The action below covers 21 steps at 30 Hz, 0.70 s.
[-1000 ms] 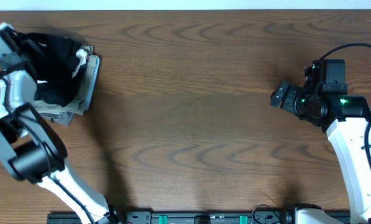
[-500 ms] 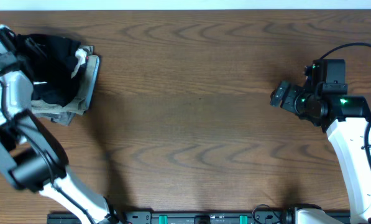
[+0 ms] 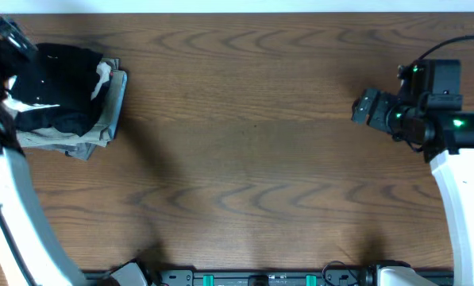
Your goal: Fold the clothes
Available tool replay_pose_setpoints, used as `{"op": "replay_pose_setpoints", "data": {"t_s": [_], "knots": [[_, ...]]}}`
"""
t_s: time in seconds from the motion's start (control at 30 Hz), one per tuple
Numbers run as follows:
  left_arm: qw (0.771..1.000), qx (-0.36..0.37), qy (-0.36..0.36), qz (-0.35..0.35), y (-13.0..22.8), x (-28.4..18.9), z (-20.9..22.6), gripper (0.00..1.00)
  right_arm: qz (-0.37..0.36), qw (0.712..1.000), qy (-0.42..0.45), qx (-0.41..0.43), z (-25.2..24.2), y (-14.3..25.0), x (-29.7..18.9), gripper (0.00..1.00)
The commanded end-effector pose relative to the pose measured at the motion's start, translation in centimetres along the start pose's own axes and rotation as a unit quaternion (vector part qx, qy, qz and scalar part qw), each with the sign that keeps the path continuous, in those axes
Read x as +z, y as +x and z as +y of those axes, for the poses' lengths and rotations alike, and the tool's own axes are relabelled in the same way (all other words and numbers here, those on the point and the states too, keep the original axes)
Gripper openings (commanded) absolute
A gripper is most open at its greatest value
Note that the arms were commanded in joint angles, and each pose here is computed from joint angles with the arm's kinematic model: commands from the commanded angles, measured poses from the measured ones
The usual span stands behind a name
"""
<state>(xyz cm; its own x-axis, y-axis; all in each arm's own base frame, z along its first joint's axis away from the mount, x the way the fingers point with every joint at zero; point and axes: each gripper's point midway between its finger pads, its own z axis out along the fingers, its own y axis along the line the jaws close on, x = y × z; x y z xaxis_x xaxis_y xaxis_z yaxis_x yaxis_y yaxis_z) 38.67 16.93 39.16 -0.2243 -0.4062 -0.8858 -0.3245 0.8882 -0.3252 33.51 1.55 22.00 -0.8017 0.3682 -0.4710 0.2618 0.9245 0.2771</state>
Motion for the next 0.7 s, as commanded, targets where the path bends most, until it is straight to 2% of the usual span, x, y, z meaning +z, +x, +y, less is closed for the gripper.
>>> {"op": "replay_pose_setpoints", "data": {"t_s": [0.0, 0.1, 0.23, 0.5, 0.67], "knots": [[0.992, 0.002, 0.126, 0.019, 0.4, -3.6, -5.2, 0.98, -0.028, 1.0, -0.01, -0.012, 0.5, -1.1, -2.5, 0.99], [0.985, 0.024, 0.168, 0.018, 0.6, -6.9, -7.4, 0.98, -0.031, 0.999, -0.015, -0.027, 0.6, -0.6, -4.3, 0.96], [0.985, 0.049, 0.168, 0.008, 1.2, -11.4, -8.6, 0.98, -0.048, 0.996, -0.032, -0.064, 1.0, 0.4, -7.0, 0.86], [0.979, 0.079, 0.185, -0.04, 3.2, -22.2, -11.5, 0.98, -0.144, 0.985, -0.062, -0.075, 1.5, 1.2, -13.6, 0.87], [0.959, 0.1, 0.263, -0.032, 6.4, -27.6, -14.5, 0.98, -0.181, 0.978, -0.073, -0.08, 1.5, 1.8, -16.1, 0.87]]}}
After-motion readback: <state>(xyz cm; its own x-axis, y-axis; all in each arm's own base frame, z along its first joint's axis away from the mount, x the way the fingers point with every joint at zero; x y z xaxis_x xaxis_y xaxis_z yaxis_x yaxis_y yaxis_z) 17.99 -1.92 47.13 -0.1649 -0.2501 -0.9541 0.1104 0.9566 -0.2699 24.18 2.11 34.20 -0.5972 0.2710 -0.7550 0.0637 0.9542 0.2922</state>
